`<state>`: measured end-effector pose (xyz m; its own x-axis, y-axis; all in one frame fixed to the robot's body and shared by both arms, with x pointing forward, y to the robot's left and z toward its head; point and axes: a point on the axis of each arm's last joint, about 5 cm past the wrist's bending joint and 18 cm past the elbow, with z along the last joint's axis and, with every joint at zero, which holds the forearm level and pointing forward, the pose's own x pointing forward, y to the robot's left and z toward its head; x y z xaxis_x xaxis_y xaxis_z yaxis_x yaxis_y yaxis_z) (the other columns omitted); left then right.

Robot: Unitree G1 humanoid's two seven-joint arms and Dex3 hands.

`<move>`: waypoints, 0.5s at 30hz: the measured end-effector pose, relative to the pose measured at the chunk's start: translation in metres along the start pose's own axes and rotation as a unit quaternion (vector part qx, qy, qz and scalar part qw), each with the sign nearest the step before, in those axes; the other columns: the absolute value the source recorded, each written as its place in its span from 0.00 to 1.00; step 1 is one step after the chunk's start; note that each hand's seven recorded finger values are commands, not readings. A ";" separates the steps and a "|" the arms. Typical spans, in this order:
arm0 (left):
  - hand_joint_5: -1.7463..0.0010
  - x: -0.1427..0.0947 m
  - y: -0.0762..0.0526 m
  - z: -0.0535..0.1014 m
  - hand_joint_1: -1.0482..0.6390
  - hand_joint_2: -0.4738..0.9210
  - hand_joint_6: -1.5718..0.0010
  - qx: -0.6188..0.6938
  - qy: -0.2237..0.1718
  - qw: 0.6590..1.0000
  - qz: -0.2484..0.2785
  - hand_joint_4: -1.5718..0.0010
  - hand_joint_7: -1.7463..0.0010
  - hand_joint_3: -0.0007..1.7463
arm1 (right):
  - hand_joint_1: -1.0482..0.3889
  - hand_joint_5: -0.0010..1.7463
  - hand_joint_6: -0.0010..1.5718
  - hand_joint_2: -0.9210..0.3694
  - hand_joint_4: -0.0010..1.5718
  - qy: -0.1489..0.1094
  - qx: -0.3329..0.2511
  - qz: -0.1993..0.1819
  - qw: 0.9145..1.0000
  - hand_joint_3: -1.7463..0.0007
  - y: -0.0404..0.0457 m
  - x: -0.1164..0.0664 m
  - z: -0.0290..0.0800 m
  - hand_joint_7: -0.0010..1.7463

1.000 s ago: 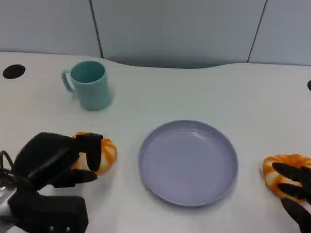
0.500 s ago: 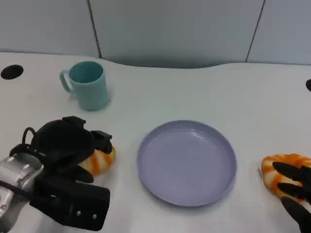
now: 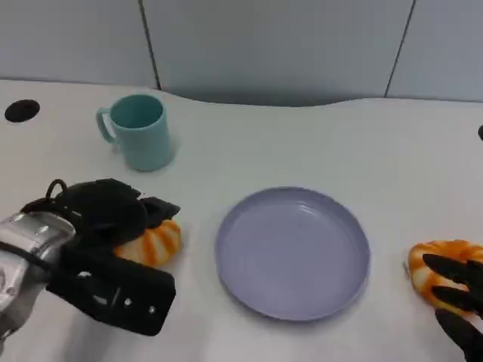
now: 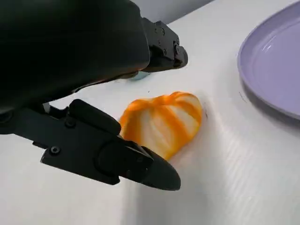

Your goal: Grasp the bread from the table and place it into the plate.

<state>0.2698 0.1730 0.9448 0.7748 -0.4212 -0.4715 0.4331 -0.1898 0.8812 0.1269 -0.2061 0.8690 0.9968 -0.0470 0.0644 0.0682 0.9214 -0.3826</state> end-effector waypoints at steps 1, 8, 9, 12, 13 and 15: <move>1.00 0.005 0.000 0.000 0.21 0.89 1.00 0.002 0.006 1.000 -0.009 1.00 1.00 0.00 | 0.45 0.01 0.51 0.00 0.60 -0.001 0.000 0.000 1.000 0.80 -0.0001 0.000 0.000 0.00; 0.99 0.039 -0.010 0.005 0.13 1.00 0.99 0.062 0.046 0.997 -0.025 0.98 1.00 0.07 | 0.45 0.01 0.50 0.00 0.60 -0.007 0.000 -0.002 1.000 0.80 -0.0001 -0.002 0.001 0.00; 0.99 0.043 -0.014 0.005 0.14 1.00 0.98 0.073 0.054 0.996 -0.025 0.98 0.99 0.07 | 0.45 0.01 0.50 0.00 0.60 -0.008 0.000 -0.002 1.000 0.79 -0.0001 -0.002 0.001 0.00; 0.99 0.052 -0.027 0.005 0.14 1.00 0.98 0.090 0.065 0.993 -0.032 0.99 0.99 0.10 | 0.46 0.00 0.50 0.00 0.59 -0.011 -0.001 -0.002 1.000 0.79 -0.0002 -0.002 0.001 0.00; 0.99 0.055 -0.027 0.004 0.15 1.00 0.98 0.094 0.067 0.993 -0.029 0.99 0.99 0.10 | 0.46 0.00 0.50 0.00 0.59 -0.011 -0.001 -0.002 1.000 0.79 -0.0004 -0.003 0.001 0.00; 0.99 0.058 -0.027 0.002 0.14 1.00 0.98 0.106 0.076 0.991 -0.029 0.99 0.99 0.11 | 0.46 0.00 0.50 0.00 0.59 -0.013 -0.001 -0.002 1.000 0.79 -0.0004 -0.002 0.002 0.00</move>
<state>0.3020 0.1520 0.8933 0.8187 -0.2691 -0.5073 0.3845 -0.3993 0.8323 0.1246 -0.2057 0.8705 0.9951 -0.0405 0.0900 0.0722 0.9204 -0.3843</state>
